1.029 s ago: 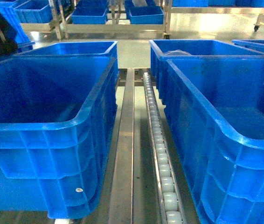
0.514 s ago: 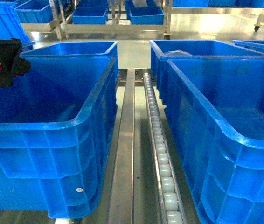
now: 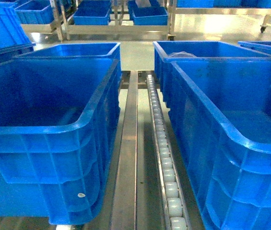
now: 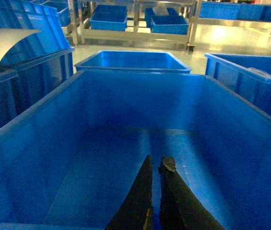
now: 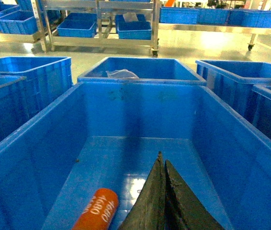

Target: Sort blue parts and orange caps into right shelf containers

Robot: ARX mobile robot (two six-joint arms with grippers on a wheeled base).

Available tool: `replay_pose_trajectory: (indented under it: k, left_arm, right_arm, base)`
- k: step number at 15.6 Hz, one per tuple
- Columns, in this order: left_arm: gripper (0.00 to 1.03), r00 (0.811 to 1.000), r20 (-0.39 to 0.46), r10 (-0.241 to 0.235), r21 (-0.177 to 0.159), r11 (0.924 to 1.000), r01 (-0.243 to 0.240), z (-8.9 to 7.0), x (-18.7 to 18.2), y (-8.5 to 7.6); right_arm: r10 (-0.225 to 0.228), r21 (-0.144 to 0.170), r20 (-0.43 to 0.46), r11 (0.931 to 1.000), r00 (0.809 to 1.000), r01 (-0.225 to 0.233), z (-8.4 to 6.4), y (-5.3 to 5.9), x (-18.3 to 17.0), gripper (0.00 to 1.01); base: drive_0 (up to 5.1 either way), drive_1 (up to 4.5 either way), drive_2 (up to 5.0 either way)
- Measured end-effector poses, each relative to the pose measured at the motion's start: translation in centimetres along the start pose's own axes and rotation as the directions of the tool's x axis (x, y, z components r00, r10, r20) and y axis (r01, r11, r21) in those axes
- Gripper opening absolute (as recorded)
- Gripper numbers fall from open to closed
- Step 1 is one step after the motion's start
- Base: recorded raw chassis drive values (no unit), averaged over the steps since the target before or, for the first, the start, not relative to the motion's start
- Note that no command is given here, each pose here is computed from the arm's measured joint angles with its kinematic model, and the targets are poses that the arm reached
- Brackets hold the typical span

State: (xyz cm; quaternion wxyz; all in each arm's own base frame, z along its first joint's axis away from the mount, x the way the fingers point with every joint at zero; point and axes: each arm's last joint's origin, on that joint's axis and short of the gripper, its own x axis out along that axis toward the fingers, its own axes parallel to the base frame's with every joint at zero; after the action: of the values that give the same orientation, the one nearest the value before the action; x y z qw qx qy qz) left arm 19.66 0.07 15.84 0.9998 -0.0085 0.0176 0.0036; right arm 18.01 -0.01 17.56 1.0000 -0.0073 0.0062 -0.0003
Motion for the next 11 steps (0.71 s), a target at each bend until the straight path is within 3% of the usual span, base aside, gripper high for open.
replay_pose_trajectory:
  k: [2,4,11]
  left_arm:
    - [0.02,1.000,0.028,-0.007,0.001,1.0000,0.007,0.5,-1.5,-0.1]
    - [0.02,1.000,0.013,-0.006,0.001,1.0000,0.006,0.1,-2.9,-0.1]
    - [0.02,1.000,0.029,-0.007,0.002,1.0000,0.007,0.5,-5.9,0.0]
  right_arm:
    - [-0.001,0.000,0.026,1.0000,1.000,0.001,-0.4,0.0,-1.3,0.01]
    - [0.000,0.000,-0.028,1.0000,1.000,0.000,-1.8,0.0,-2.4,0.01]
    - [0.000,0.000,0.017,1.0000,1.000,0.000,-0.8,0.0,-4.9,0.01]
  base:
    - [0.0,0.00,0.0]
    - [0.0,0.00,0.0]
    - [0.0,0.00,0.0]
